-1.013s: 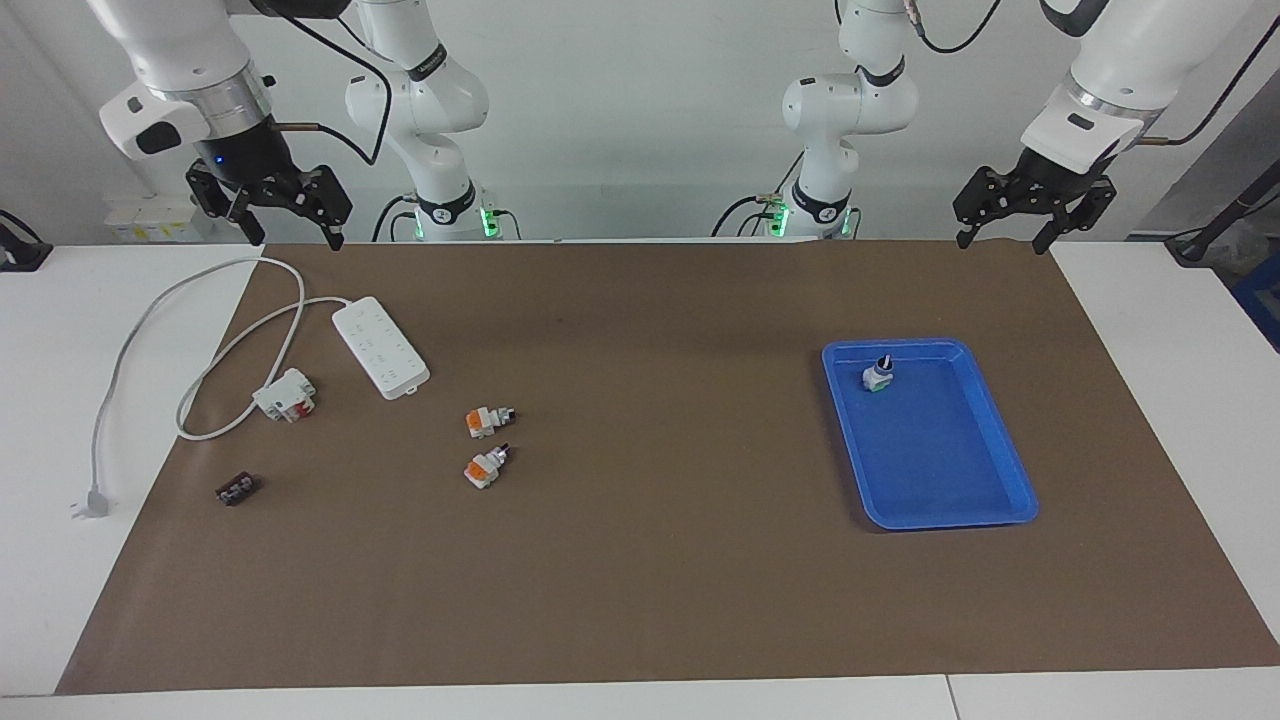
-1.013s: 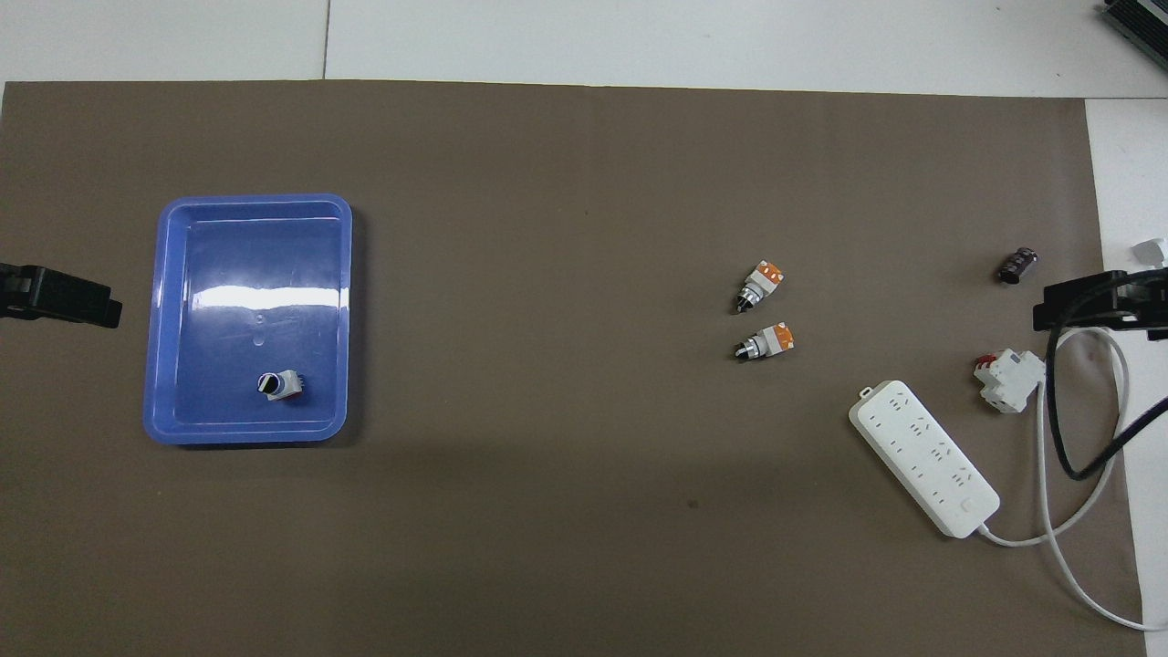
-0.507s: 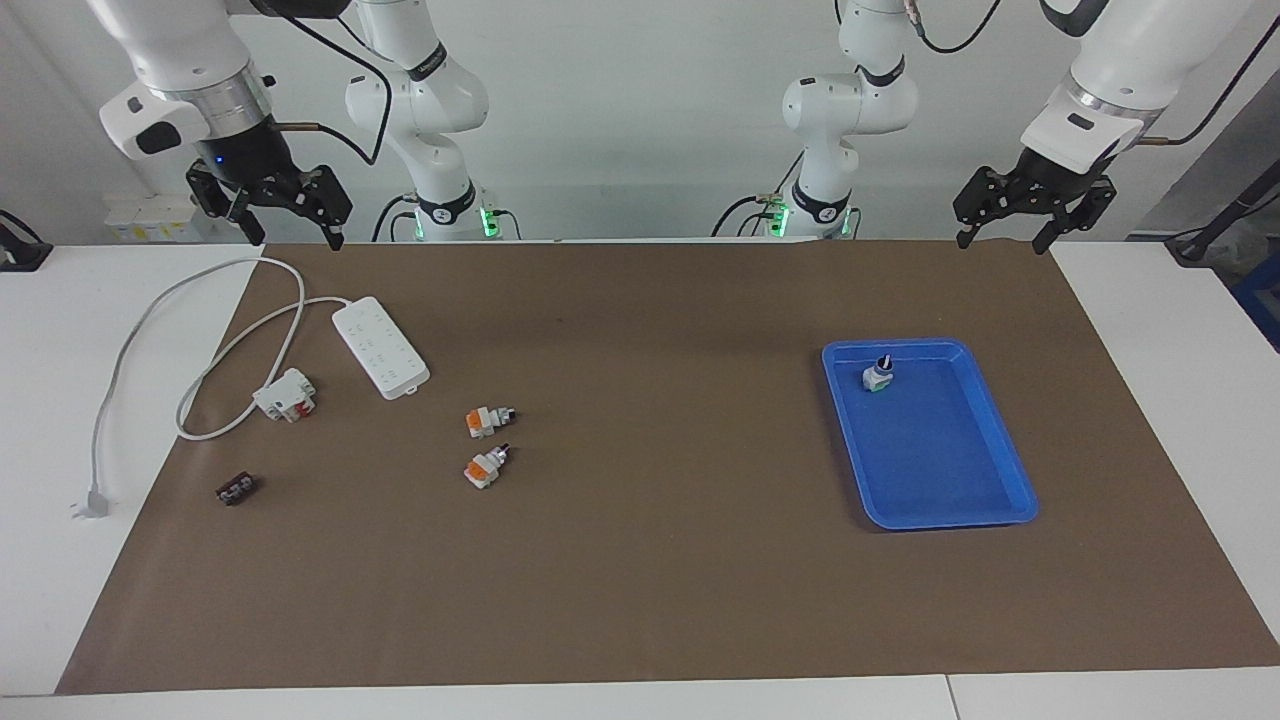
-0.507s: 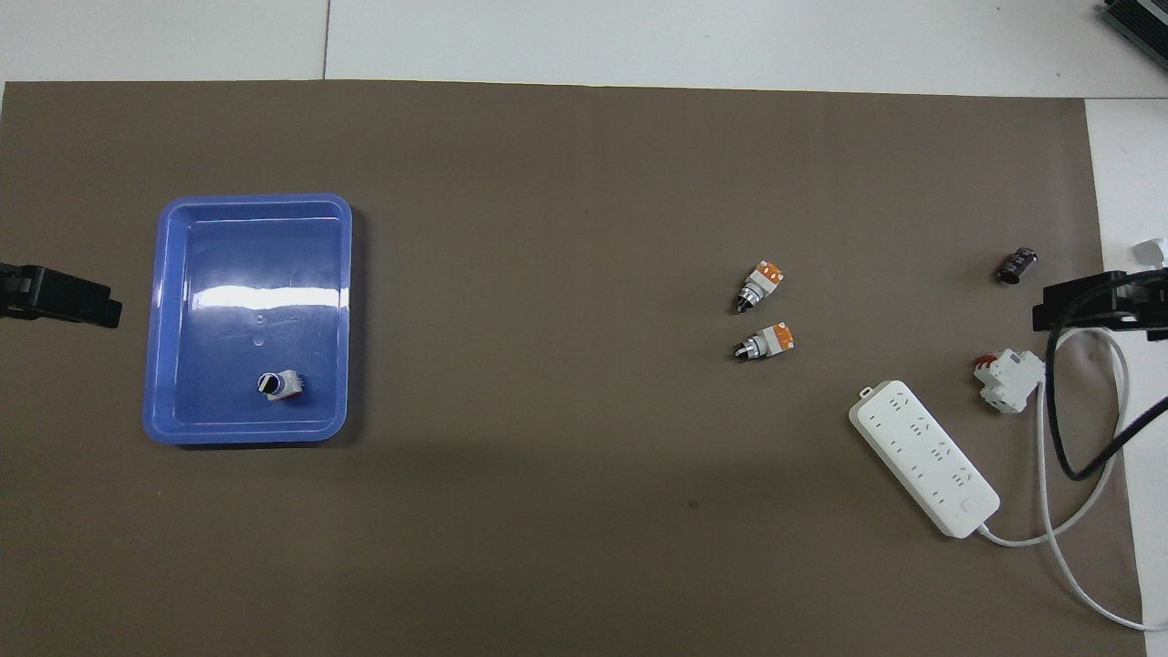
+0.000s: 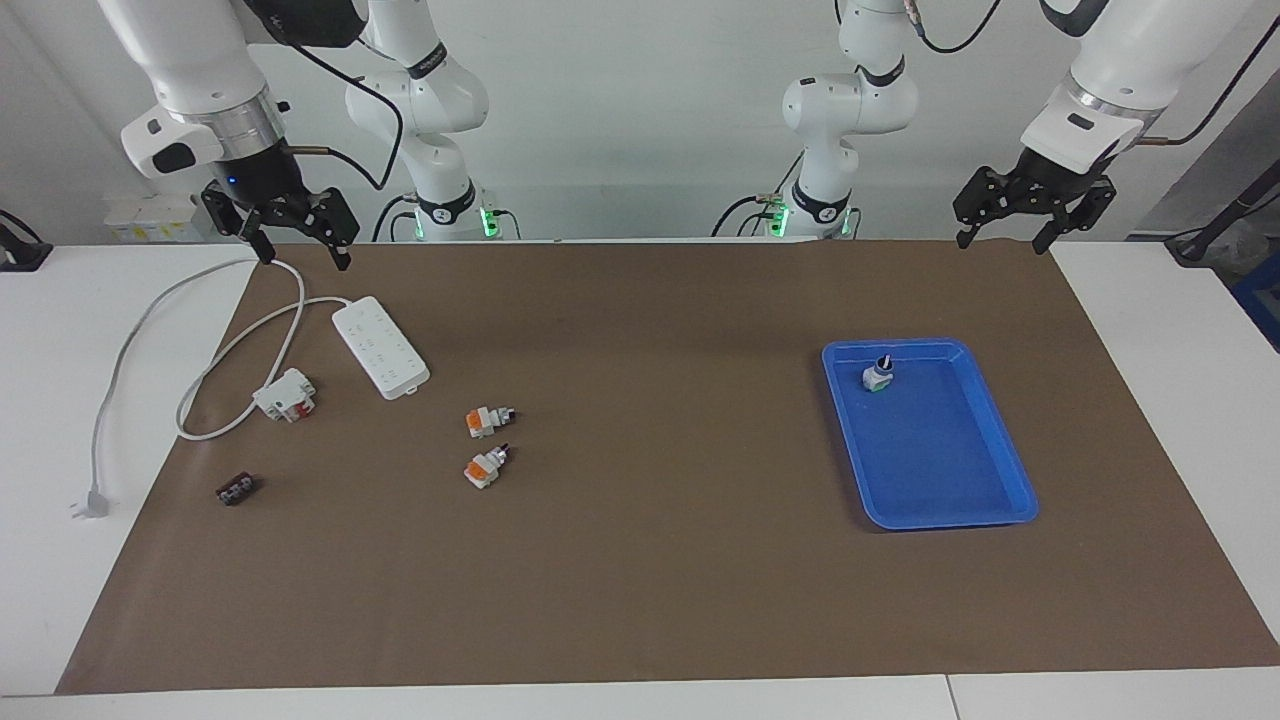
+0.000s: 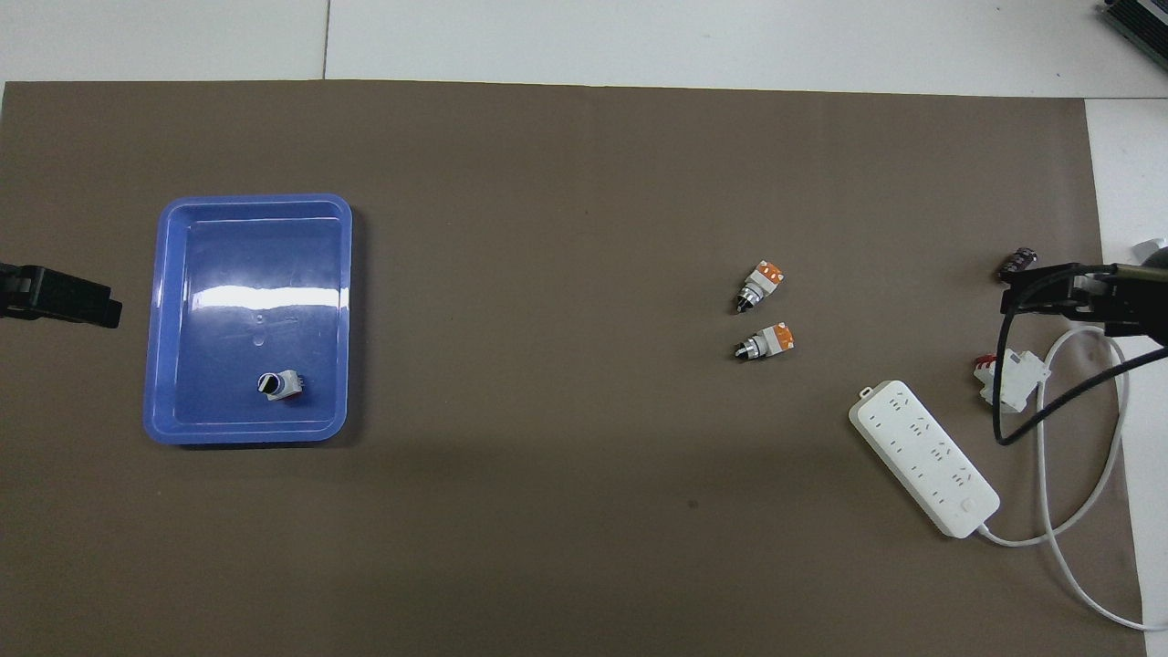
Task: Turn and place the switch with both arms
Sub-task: 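Move the right gripper toward the orange-and-white switches, then lower the right gripper and grasp the farther orange-and-white switch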
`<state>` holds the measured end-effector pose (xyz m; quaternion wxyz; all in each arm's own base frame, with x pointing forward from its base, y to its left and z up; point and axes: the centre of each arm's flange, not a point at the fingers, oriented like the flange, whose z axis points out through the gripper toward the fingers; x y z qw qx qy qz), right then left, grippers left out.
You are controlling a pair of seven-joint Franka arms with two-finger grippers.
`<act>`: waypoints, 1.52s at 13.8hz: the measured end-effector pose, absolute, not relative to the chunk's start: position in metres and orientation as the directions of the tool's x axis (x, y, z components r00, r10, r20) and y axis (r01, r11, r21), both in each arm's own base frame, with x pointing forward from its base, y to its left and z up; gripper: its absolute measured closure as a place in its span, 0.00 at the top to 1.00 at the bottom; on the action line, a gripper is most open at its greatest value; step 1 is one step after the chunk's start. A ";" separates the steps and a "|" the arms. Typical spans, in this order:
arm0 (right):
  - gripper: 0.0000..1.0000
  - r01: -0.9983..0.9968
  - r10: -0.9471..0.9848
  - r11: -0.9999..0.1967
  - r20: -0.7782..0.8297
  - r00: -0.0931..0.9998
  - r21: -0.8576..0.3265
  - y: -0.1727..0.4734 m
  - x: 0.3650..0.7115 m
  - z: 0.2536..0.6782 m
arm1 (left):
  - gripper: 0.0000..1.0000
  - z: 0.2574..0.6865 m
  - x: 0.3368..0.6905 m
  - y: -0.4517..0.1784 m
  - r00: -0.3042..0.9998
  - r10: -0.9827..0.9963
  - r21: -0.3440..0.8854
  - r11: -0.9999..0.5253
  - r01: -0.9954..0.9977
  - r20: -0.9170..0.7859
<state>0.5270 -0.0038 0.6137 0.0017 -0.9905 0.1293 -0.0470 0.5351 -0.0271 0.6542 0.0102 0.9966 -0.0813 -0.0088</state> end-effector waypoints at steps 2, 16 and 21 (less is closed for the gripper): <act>1.00 -0.351 -0.352 -0.936 0.107 0.930 -0.032 0.004 0.532 0.601 | 1.00 0.654 0.535 -0.027 0.987 -0.162 0.022 -0.987 -0.162 -0.016; 1.00 -0.791 -0.791 -0.611 0.002 0.611 0.027 0.136 0.576 0.404 | 1.00 0.654 0.535 -0.027 0.987 -0.162 0.022 -0.987 -0.162 -0.016; 1.00 -0.804 -0.806 -0.592 -0.021 0.592 0.047 0.127 0.554 0.340 | 1.00 0.654 0.535 -0.027 0.987 -0.162 0.022 -0.987 -0.162 -0.016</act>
